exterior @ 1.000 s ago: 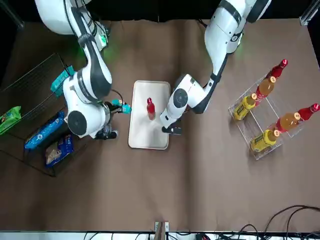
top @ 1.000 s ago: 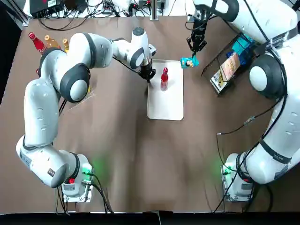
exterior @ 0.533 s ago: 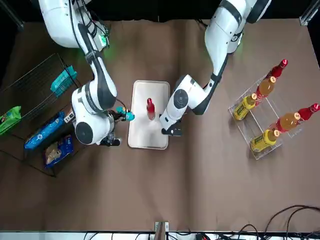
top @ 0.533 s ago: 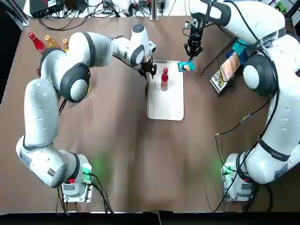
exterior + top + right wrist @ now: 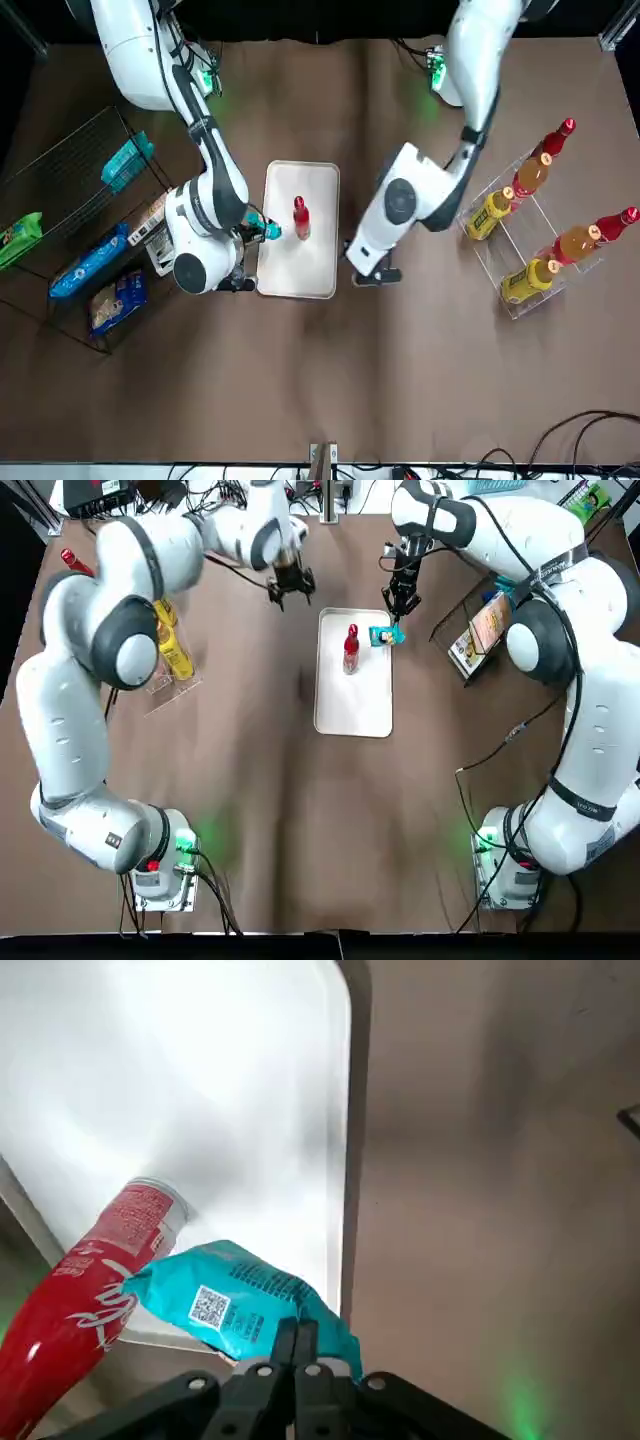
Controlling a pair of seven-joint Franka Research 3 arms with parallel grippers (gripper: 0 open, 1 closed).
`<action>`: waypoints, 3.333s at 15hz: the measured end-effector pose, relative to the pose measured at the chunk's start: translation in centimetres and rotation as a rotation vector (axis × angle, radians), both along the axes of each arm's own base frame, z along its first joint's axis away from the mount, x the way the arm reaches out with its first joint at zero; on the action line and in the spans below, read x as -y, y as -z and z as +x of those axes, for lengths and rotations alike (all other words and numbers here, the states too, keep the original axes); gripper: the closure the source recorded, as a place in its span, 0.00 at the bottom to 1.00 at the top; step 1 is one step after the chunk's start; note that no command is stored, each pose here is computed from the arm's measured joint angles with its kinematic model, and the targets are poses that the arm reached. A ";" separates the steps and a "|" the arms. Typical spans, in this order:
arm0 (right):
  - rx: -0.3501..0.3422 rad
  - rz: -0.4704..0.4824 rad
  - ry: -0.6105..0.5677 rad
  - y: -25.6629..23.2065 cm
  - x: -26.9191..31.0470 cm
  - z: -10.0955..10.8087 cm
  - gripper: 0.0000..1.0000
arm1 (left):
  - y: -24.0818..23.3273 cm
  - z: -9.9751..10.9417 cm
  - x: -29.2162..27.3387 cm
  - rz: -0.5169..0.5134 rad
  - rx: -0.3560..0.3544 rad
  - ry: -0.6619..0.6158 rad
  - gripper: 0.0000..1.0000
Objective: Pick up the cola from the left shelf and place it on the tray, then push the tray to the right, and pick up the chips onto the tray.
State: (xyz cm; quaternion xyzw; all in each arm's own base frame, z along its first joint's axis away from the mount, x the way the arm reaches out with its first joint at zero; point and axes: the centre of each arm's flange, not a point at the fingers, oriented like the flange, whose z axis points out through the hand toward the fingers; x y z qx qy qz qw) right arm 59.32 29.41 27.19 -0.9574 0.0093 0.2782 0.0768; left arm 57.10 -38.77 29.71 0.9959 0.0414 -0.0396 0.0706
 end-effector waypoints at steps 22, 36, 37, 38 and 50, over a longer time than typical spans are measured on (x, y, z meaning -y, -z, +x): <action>-0.022 -0.027 -0.028 4.2 -2.1 -0.8 0.27 | -32.8 -3.8 -30.8 0.191 0.072 0.205 0.00; 0.469 -0.029 0.007 -30.1 15.9 2.5 0.26 | -33.2 -3.5 -31.6 0.231 0.033 0.279 0.00; 0.485 -0.042 -0.018 -31.5 16.3 1.8 0.26 | -33.2 -3.5 -31.6 0.231 0.033 0.274 0.00; 0.496 -0.047 -0.040 -32.6 16.7 1.2 0.26 | -33.3 -3.5 -31.6 0.231 0.034 0.273 0.00; 0.504 -0.063 -0.163 -34.6 23.1 -2.2 0.26 | -32.5 -3.1 -31.4 0.228 0.021 0.277 0.00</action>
